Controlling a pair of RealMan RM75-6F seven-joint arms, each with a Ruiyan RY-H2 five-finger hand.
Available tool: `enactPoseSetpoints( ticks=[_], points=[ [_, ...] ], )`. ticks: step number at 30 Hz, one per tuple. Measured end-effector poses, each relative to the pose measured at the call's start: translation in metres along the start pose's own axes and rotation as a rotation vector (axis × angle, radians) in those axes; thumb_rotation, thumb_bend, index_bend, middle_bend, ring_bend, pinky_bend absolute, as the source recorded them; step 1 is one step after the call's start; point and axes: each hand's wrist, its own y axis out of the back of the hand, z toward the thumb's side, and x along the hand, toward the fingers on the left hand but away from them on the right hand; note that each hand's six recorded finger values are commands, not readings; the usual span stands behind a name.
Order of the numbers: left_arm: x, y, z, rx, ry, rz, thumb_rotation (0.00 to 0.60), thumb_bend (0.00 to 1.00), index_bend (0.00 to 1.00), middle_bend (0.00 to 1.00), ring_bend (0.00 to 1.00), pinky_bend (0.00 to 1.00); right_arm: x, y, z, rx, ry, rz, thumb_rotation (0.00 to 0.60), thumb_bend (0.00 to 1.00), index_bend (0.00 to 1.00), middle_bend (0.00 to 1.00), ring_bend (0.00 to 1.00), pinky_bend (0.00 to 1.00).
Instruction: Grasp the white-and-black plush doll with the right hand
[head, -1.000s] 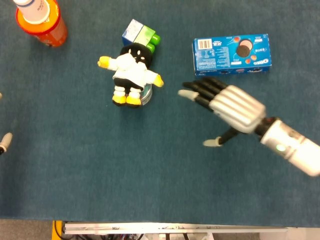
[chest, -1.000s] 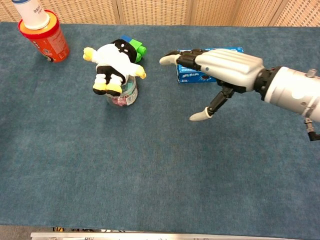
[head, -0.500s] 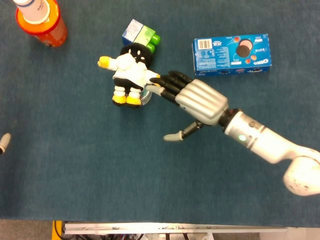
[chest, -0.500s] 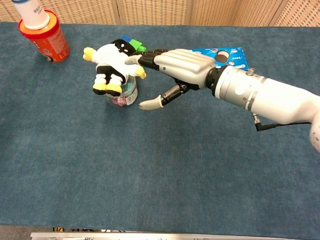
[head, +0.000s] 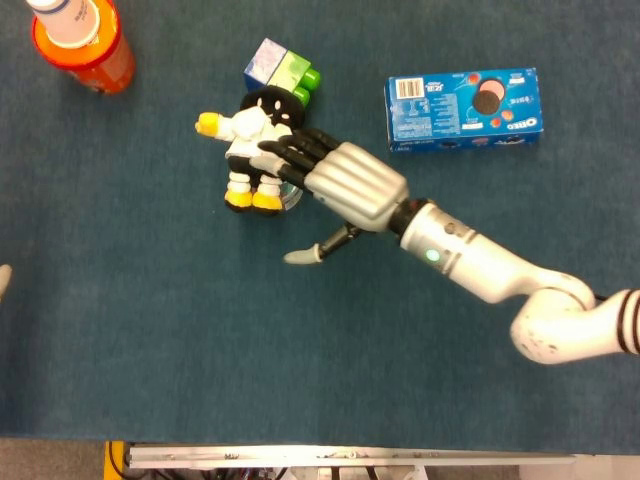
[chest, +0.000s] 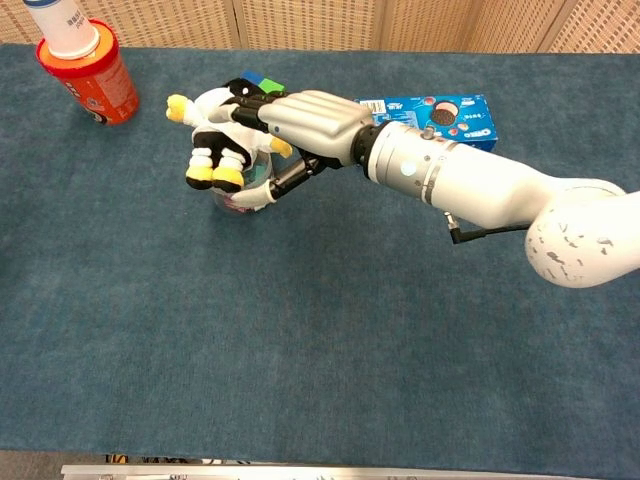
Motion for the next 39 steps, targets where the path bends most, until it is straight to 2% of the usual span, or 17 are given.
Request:
enactPoseSetpoints(
  ticks=[12, 20, 29, 39],
  points=[
    [-0.003, 0.001, -0.007, 0.001, 0.018, 0.004, 0.600, 0.22, 0.19, 0.20, 0.16, 0.07, -0.033, -0.011, 0.005, 0.019, 0.012, -0.021, 0.163, 0.00, 0.00, 0.00, 0.00, 0.00],
    [-0.005, 0.001, -0.010, 0.002, 0.027, 0.004, 0.600, 0.22, 0.19, 0.20, 0.16, 0.07, -0.040, -0.019, -0.002, 0.019, 0.002, -0.017, 0.162, 0.00, 0.00, 0.00, 0.00, 0.00],
    [-0.004, -0.001, -0.011, 0.002, 0.025, 0.001, 0.600, 0.22, 0.19, 0.20, 0.16, 0.07, -0.033, -0.004, 0.001, 0.007, 0.027, -0.069, 0.164, 0.00, 0.00, 0.00, 0.00, 0.00],
    [-0.005, 0.000, -0.013, 0.006, 0.036, -0.001, 0.600, 0.22, 0.19, 0.20, 0.16, 0.07, -0.052, -0.002, 0.010, 0.021, 0.035, -0.077, 0.164, 0.00, 0.00, 0.00, 0.00, 0.00]
  ],
)
